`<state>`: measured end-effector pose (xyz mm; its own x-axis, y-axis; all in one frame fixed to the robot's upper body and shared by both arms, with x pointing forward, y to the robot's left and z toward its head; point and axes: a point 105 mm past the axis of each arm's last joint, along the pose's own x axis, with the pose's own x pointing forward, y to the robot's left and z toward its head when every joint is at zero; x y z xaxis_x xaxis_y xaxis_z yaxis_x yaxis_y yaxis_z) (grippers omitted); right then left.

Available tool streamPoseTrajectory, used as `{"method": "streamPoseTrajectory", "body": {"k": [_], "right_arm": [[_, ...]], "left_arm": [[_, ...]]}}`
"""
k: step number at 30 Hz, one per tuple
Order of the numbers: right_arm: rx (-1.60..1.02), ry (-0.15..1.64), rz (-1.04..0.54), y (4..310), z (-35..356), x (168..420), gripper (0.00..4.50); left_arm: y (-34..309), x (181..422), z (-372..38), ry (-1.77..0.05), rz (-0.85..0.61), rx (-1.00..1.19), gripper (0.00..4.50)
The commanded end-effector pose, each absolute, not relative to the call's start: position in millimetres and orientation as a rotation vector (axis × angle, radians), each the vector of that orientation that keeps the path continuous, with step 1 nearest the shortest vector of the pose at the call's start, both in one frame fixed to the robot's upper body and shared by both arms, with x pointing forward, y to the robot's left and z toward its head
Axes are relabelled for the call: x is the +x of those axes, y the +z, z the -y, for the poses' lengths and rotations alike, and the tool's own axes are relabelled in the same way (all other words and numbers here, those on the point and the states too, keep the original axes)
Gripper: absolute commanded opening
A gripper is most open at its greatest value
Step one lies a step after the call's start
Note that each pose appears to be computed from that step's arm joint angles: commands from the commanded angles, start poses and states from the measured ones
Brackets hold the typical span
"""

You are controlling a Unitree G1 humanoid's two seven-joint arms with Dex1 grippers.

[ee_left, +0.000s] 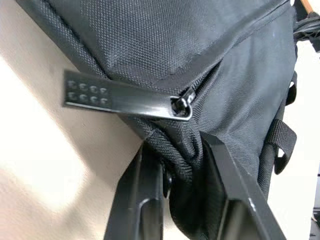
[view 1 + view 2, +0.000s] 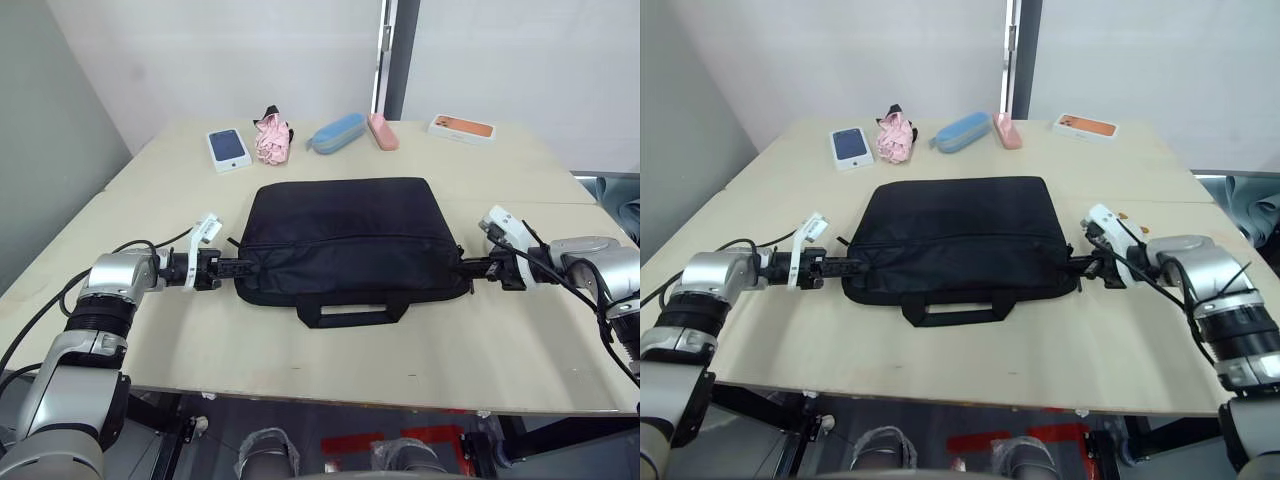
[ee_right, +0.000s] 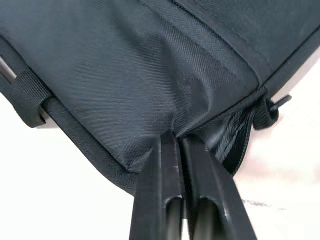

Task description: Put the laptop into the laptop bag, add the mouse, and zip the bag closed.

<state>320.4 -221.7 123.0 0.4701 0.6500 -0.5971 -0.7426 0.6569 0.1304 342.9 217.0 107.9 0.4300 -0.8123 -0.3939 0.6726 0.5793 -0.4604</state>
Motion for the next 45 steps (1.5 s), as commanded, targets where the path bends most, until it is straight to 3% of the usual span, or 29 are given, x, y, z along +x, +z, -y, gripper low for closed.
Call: {"method": "streamPoseTrajectory", "body": {"k": [1,9,15,20,24,27,30,32,37,45], "right_arm": [[-0.152,1.044,-0.62,131.8,184.9,300.8,0.02],[-0.196,1.268,-0.595,128.6,120.4,265.6,0.02],[-0.202,1.315,-0.601,119.6,97.9,259.1,0.02],[-0.182,1.284,-0.558,118.7,95.2,267.6,0.02],[-0.125,1.308,-0.521,140.0,103.8,265.5,1.27],[-0.105,1.302,-0.497,157.2,117.4,262.6,2.27],[-0.081,1.279,-0.471,172.6,131.1,260.0,3.3],[-0.065,1.27,-0.449,184.7,144.0,253.2,3.97],[-0.106,1.195,-0.377,211.9,176.6,238.9,3.97],[-0.217,0.984,-0.271,228.5,216.6,234.3,3.97]], "left_arm": [[139.3,346.6,-239.8,-0.92,-0.536,-0.203,0.92],[152.9,345.5,-291.3,-0.819,-0.545,-0.115,0.92],[143.7,332.1,-314.2,-0.807,-0.616,-0.05,0.92],[129.4,330.9,-322.0,-0.758,-0.652,-0.047,0.92],[139.5,326.4,-316.0,-0.841,-0.632,-0.051,2.14],[142.9,314.5,-324.9,-0.88,-0.678,0.068,3.2],[161.6,312.4,-329.5,-0.892,-0.63,0.144,4.27],[179.1,312.0,-330.0,-0.905,-0.572,0.206,4.5],[219.0,312.6,-302.1,-1.032,-0.41,0.247,4.5],[253.4,309.5,-185.7,-1.504,-0.108,0.249,4.5]]}}
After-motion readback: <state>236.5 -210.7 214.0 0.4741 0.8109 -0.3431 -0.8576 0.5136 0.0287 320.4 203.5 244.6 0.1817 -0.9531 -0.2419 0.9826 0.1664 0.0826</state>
